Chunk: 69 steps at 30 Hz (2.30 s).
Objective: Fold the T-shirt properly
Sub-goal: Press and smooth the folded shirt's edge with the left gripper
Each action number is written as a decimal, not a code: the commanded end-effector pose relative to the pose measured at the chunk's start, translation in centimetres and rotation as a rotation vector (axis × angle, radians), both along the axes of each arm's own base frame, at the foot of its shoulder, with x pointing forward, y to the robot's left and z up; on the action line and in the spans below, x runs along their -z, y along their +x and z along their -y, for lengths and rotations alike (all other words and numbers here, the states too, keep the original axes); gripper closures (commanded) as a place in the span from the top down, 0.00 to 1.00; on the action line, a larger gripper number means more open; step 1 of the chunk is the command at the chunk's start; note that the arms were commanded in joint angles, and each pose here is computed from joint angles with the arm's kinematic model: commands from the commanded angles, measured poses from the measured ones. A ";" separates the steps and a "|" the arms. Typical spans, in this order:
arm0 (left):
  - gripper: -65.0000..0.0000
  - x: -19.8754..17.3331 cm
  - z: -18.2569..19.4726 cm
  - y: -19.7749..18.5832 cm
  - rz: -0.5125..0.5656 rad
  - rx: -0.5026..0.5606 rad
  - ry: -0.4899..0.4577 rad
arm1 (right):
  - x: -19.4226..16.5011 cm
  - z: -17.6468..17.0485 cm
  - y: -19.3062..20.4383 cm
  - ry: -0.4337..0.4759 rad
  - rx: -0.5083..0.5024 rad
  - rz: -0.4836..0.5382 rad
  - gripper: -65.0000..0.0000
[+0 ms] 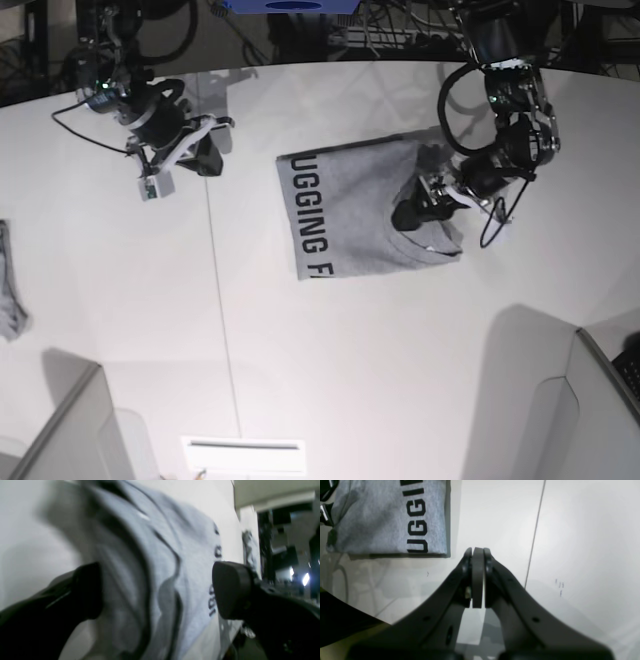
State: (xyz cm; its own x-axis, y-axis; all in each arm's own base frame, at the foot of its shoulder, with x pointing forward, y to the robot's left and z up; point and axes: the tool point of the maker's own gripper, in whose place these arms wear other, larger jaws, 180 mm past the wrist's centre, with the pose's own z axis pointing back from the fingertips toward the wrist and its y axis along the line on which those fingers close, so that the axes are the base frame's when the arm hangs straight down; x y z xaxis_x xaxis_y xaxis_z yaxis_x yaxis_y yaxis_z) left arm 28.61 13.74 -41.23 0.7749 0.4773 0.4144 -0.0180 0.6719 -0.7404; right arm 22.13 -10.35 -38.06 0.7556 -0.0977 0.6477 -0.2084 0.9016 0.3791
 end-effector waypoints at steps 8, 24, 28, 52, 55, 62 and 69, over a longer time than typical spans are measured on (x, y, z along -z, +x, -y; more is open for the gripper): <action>0.12 3.3 -2.5 -2.0 -0.136 0.060 0.217 | -1.5 2.9 1.3 -0.023 0.072 0.062 0.00; 0.00 1.3 1.7 2.4 -0.028 0.661 0.646 | -0.1 12.9 0.5 -0.112 0.341 0.020 0.00; 0.00 -0.1 3.8 4.0 0.046 0.816 0.745 | 0.4 15.5 -0.1 -0.131 0.411 0.004 0.00; 0.00 -2.6 19.7 3.9 0.671 1.533 1.053 | 1.6 19.6 -5.9 -0.090 0.717 -0.052 0.00; 0.00 -2.0 20.0 3.1 0.704 1.606 1.086 | 1.9 19.4 -6.3 -0.087 0.721 -0.063 0.00; 0.00 -2.5 20.9 3.7 0.729 1.556 1.099 | 2.1 19.0 -6.4 -0.074 0.727 -0.068 0.00; 0.00 -2.7 20.9 3.9 0.737 1.557 1.105 | 1.9 18.7 -5.6 -0.063 0.721 -0.053 0.00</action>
State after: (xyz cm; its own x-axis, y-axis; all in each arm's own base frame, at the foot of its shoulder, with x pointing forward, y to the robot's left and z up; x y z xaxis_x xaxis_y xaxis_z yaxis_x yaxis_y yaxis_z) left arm 31.30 -6.38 -40.18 -0.1924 -0.9179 0.3469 0.9586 -0.1001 0.2667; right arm 15.84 -28.65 -41.01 0.5674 -0.5658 0.5983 0.4817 0.8173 0.3161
